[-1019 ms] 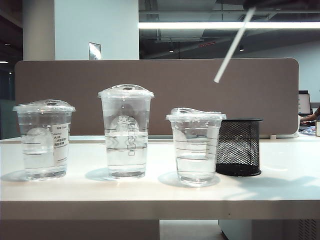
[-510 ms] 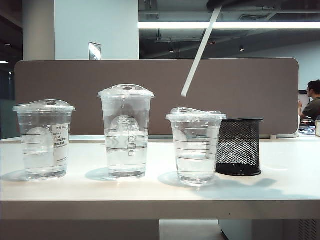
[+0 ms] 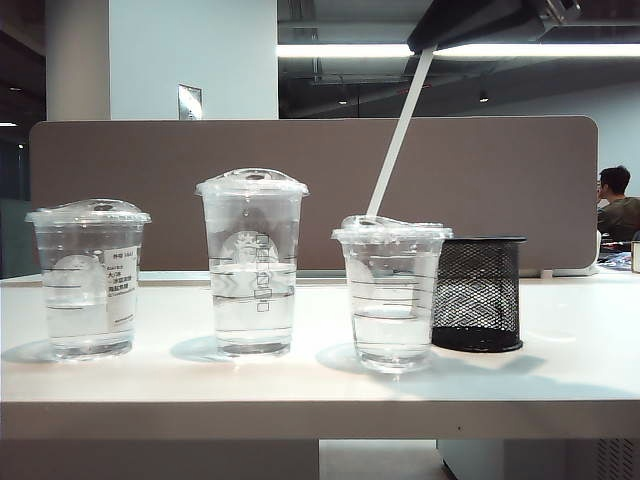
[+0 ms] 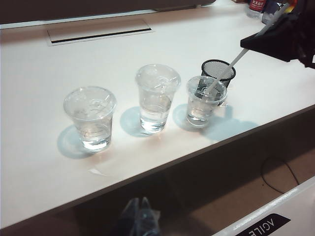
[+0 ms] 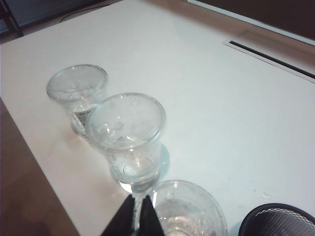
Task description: Pick up the straw and insert it into the small coffee cup.
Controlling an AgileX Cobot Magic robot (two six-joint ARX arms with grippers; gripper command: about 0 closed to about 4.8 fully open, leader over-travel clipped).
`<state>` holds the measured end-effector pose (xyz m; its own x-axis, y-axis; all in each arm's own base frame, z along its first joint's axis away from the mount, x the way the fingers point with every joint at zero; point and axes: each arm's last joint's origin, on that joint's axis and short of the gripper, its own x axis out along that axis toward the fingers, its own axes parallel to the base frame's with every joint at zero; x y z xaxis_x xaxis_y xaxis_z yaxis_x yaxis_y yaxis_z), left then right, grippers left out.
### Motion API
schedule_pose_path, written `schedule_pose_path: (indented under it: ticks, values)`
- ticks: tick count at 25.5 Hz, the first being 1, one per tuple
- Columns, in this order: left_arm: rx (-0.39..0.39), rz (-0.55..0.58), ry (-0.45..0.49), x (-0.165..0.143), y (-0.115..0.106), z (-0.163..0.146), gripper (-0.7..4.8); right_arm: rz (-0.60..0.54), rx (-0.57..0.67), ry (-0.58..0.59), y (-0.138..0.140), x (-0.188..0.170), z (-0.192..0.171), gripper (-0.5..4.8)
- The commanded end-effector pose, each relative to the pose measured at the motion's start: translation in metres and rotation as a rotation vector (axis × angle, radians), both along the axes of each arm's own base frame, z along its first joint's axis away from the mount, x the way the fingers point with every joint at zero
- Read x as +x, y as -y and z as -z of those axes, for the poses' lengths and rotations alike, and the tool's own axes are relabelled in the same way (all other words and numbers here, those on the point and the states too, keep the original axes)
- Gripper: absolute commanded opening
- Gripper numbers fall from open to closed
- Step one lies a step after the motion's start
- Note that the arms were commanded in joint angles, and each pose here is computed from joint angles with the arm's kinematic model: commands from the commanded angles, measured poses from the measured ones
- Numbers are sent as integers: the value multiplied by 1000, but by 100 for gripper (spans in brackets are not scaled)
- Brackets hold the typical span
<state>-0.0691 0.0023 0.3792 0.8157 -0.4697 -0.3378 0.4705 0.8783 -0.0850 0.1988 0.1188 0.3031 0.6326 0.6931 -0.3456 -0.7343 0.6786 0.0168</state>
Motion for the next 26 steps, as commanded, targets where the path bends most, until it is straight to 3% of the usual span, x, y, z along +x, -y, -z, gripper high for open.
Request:
schedule_pose_path:
  ticks: [1,5,6,11,13,17,18,19,22,23,26]
  values:
    - [0,6,13,0,0,-1,-4,-3,-1,9,-2,3,0,21]
    - [0,6,12,0,0,-1,-4,-9,-20,-32,-6,11,10,24]
    - [0,6,13,0,0,-1,-4,-9,-24,-39,-7,13,13,56]
    - [0,6,13,0,0,-1,-5,-9,-26,-44,-11,20,18,383]
    - [0,6,13,0,0,-1,-4,-9,0,3,-12,21,13,422]
    - [0,6,13,0,0,-1,-4,-7,61,118,-5,9,-18,422]
    - [0,6,12,0,0,-1,-4,-4,77,149,-2,4,-29,421]
    - [0,6,13,0,0,-1,-4,20,97,200,4,-6,-47,360]
    - [0,6,12,0,0,-1,-4,99,78,306,18,-25,-70,40]
    - [0,6,13,0,0,-1,-4,123,56,350,22,-31,-74,-14]
    - [0,6,13,0,0,-1,-4,264,-16,461,36,-48,-83,-6]
